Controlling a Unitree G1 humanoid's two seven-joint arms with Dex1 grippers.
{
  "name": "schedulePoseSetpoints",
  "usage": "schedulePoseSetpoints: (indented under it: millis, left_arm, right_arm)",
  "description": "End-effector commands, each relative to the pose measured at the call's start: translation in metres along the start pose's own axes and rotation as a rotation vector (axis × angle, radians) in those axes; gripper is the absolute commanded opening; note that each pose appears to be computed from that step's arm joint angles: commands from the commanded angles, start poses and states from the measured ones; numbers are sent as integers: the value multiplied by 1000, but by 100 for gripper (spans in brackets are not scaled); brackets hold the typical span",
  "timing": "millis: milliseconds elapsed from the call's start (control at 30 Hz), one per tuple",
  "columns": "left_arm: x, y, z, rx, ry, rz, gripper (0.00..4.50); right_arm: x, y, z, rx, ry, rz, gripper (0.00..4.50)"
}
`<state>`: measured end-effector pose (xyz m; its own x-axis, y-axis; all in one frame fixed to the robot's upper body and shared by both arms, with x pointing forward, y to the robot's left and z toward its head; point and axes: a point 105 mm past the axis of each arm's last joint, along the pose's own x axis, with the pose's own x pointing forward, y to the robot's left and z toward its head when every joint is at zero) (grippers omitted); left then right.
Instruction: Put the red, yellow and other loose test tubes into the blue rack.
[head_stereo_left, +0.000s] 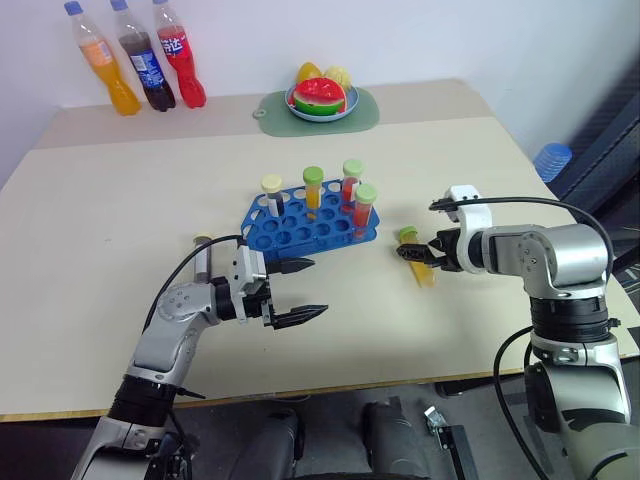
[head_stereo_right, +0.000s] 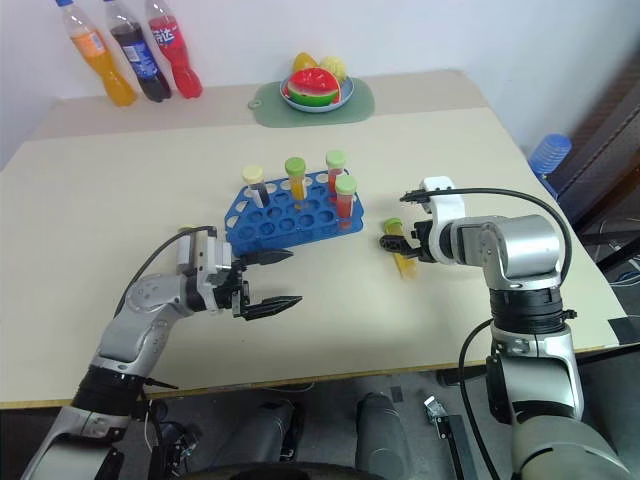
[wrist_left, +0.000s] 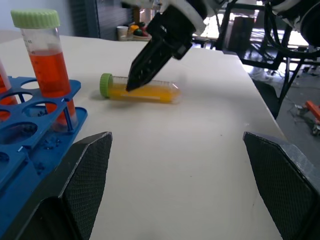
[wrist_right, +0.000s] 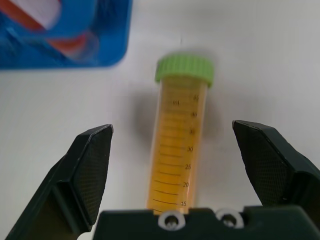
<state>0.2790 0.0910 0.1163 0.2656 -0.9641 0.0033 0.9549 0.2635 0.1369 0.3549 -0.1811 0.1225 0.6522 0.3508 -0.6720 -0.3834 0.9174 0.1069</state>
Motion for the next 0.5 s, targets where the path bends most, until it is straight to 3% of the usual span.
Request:
schedulePoseSetpoints:
  millis: [33, 133, 267, 433, 500]
  left_arm:
    - [0, -1, 10, 34, -21, 7, 436]
    - [-1, -2, 11, 35, -21, 14, 436]
    - [-1, -2, 11, 31, -23, 23, 436]
    - [0, -2, 11, 26, -26, 27, 436]
    - [-1, 0, 11, 25, -27, 31, 436]
  right_arm:
    - [1, -4, 13, -66, -37, -23, 399]
    - [5, -4, 10, -99, -24, -23, 298]
    - [3, -5, 8, -170, -26, -30, 94]
    - [-20, -14, 11, -556, -103, -135, 80]
    - [-36, 2, 7, -699, -137, -50, 80]
